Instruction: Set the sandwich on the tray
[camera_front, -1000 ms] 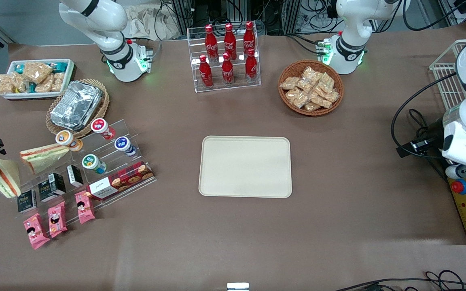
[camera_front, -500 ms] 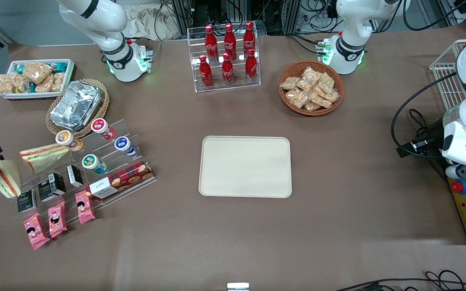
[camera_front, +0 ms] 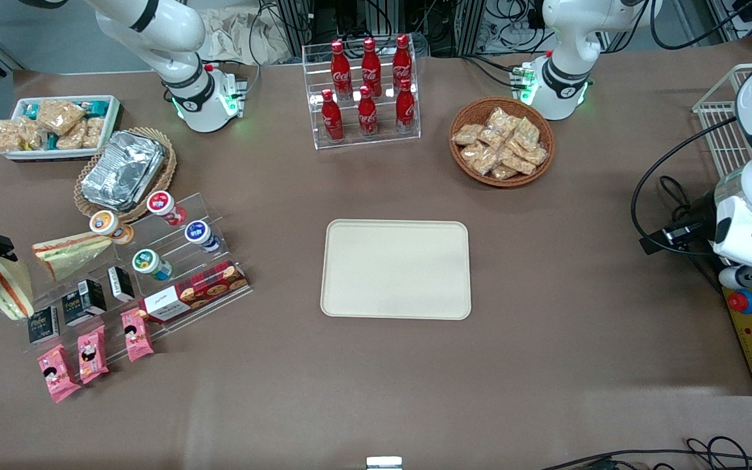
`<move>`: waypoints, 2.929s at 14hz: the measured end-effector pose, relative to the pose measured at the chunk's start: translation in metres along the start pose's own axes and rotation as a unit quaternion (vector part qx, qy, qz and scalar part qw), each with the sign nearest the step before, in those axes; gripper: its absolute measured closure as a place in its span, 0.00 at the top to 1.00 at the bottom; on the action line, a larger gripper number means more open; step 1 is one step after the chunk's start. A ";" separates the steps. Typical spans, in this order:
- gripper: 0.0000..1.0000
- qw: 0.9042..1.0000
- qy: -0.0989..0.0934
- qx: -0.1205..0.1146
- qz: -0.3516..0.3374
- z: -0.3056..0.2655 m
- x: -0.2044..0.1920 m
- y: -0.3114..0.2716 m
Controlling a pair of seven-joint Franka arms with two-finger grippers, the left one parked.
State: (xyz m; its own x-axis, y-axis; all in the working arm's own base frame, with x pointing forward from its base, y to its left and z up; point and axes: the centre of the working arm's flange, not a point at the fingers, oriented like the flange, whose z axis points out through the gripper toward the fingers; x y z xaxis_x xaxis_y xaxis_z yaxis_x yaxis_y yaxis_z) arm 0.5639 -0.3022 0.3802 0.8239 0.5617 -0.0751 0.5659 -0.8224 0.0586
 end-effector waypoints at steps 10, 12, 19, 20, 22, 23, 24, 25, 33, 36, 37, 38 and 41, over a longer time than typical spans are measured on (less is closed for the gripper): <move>0.42 1.000 0.002 0.000 -0.001 0.012 0.007 0.002; 0.40 1.000 0.002 0.000 -0.002 0.009 0.008 0.003; 0.25 1.000 0.001 0.005 -0.011 -0.024 0.021 0.008; 0.25 1.000 -0.001 0.009 -0.016 -0.034 0.027 0.007; 0.26 0.999 -0.001 0.011 -0.030 -0.062 0.044 0.002; 0.26 0.999 0.000 0.011 -0.039 -0.076 0.055 -0.003; 0.26 0.999 -0.001 0.015 -0.050 -0.087 0.066 -0.010; 0.26 0.998 -0.003 0.021 -0.065 -0.097 0.080 -0.021; 0.26 0.971 0.007 0.040 -0.234 -0.160 0.226 -0.189; 0.27 0.965 0.006 0.039 -0.258 -0.166 0.270 -0.263; 0.27 0.965 0.008 0.046 -0.258 -0.166 0.284 -0.290; 0.27 0.964 0.015 0.058 -0.258 -0.163 0.297 -0.315; 0.27 0.961 0.045 0.071 -0.265 -0.146 0.329 -0.353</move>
State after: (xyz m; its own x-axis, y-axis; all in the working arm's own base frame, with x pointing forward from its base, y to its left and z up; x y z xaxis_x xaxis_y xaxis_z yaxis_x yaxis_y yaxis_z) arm 0.6392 0.1857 0.4799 0.4248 0.9048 0.0307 0.9019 -0.4201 -0.1011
